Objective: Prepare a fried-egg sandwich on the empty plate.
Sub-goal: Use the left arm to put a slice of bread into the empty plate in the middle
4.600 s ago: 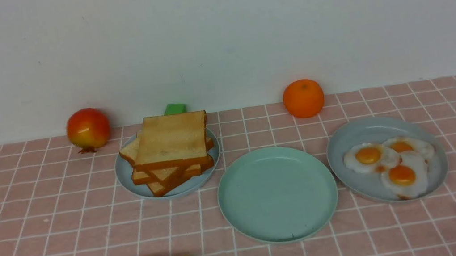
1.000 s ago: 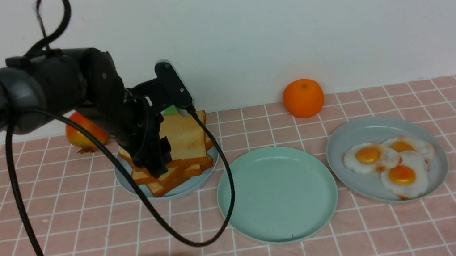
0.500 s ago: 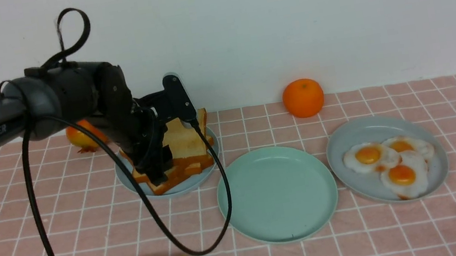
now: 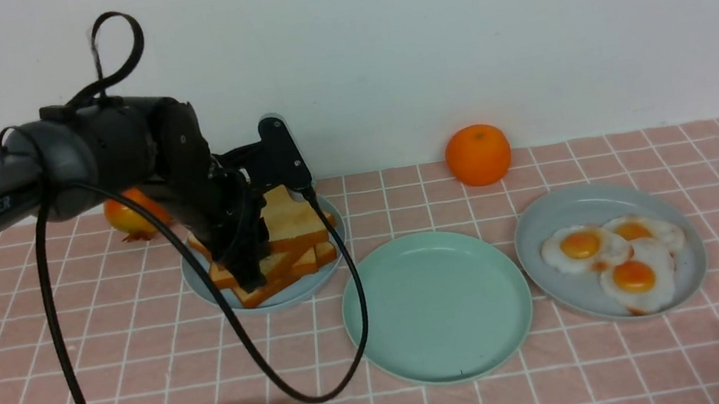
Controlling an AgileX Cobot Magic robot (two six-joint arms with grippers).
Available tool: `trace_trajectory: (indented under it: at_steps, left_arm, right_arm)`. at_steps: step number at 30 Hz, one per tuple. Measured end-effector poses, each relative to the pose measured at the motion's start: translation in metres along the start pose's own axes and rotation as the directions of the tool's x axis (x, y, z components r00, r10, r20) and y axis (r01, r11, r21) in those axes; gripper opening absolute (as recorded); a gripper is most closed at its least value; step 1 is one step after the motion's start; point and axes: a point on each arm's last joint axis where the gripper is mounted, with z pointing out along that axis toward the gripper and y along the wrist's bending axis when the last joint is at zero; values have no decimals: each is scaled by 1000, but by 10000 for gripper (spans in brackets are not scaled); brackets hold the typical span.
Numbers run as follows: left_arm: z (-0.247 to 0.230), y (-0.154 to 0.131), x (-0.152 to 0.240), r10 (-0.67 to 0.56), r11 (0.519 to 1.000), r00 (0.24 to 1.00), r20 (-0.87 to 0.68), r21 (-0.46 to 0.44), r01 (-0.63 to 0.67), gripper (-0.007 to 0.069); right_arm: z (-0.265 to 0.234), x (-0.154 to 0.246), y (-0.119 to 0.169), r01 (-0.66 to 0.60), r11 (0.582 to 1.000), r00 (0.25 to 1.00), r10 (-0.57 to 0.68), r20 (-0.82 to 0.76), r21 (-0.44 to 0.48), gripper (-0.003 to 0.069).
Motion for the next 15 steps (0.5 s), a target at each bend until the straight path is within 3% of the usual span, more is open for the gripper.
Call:
trace_trajectory:
  at_steps: [6, 10, 15]
  left_arm:
    - [-58, 0, -19, -35, 999, 997, 69, -36, 37, 115]
    - [-104, -13, -37, -62, 998, 988, 142, -1, 62, 107]
    - [-118, -61, -73, -18, 991, 978, 208, 130, -10, 107]
  right_arm:
    - [0, -7, 3, -92, 995, 993, 93, 67, -30, 239]
    - [-10, -34, 25, -126, 990, 992, 126, -10, -70, 196]
    - [-32, -103, 74, 127, 988, 956, -144, -256, -83, 74]
